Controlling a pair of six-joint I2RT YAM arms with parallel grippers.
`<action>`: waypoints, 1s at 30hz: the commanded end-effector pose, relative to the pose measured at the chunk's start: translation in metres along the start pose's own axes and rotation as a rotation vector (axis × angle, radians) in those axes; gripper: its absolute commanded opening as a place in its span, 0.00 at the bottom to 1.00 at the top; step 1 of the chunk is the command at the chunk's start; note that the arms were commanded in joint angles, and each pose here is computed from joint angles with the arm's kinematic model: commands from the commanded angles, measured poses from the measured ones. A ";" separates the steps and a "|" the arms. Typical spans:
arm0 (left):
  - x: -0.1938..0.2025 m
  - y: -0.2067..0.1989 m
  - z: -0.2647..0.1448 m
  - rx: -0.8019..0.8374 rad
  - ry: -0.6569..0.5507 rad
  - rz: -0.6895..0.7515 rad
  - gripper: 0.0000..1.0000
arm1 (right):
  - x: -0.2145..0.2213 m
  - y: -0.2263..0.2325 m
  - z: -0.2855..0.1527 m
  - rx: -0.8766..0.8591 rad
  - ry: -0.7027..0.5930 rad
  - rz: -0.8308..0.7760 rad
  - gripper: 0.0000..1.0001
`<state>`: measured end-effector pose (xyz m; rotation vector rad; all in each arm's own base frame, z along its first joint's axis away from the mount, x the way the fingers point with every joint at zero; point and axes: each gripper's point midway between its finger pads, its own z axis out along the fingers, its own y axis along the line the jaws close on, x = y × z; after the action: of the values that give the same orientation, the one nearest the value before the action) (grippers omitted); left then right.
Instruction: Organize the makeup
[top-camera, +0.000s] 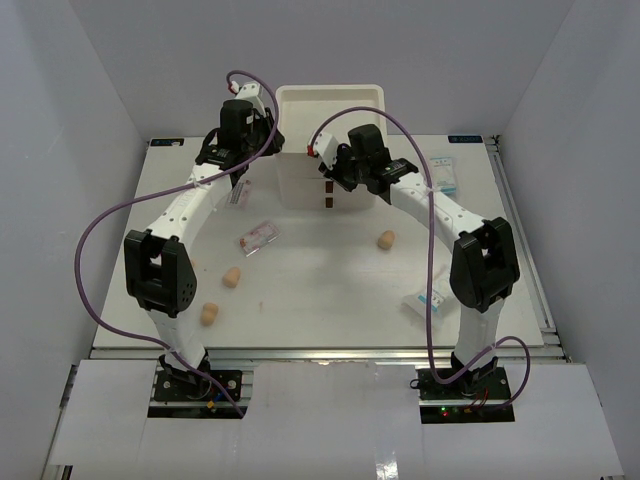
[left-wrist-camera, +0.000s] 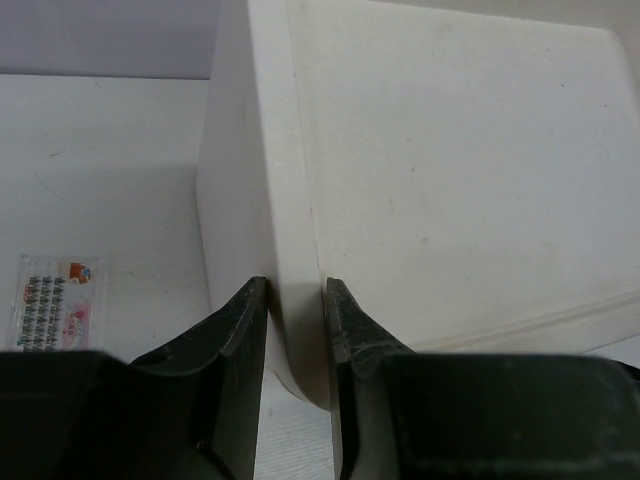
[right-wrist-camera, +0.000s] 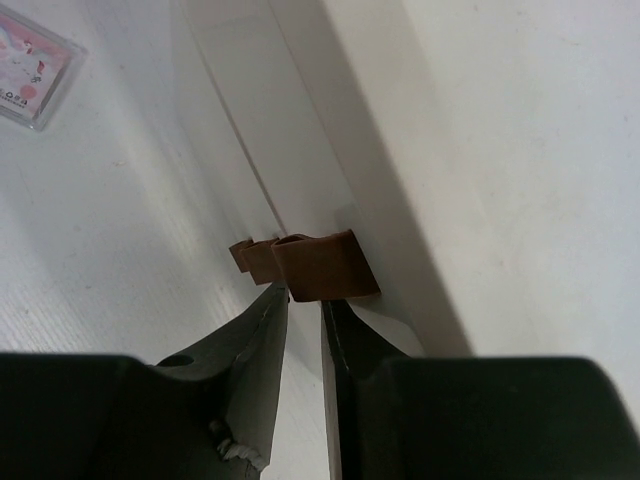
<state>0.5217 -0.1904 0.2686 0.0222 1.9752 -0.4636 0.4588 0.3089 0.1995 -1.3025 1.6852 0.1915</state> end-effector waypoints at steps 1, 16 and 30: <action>0.051 -0.026 -0.019 0.109 0.208 -0.021 0.34 | -0.037 -0.052 -0.017 0.192 -0.126 -0.001 0.33; -0.091 -0.049 -0.039 0.079 -0.140 -0.164 0.78 | -0.064 0.035 -0.144 -0.369 -0.465 0.040 0.52; 0.020 -0.112 -0.107 0.330 0.007 -0.193 0.69 | 0.005 -0.019 -0.203 -0.273 -0.440 0.361 0.67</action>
<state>0.4529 -0.2173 0.3496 -0.0425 1.8691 -0.7740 0.3760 0.1876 0.3049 -1.0990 1.5083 0.7959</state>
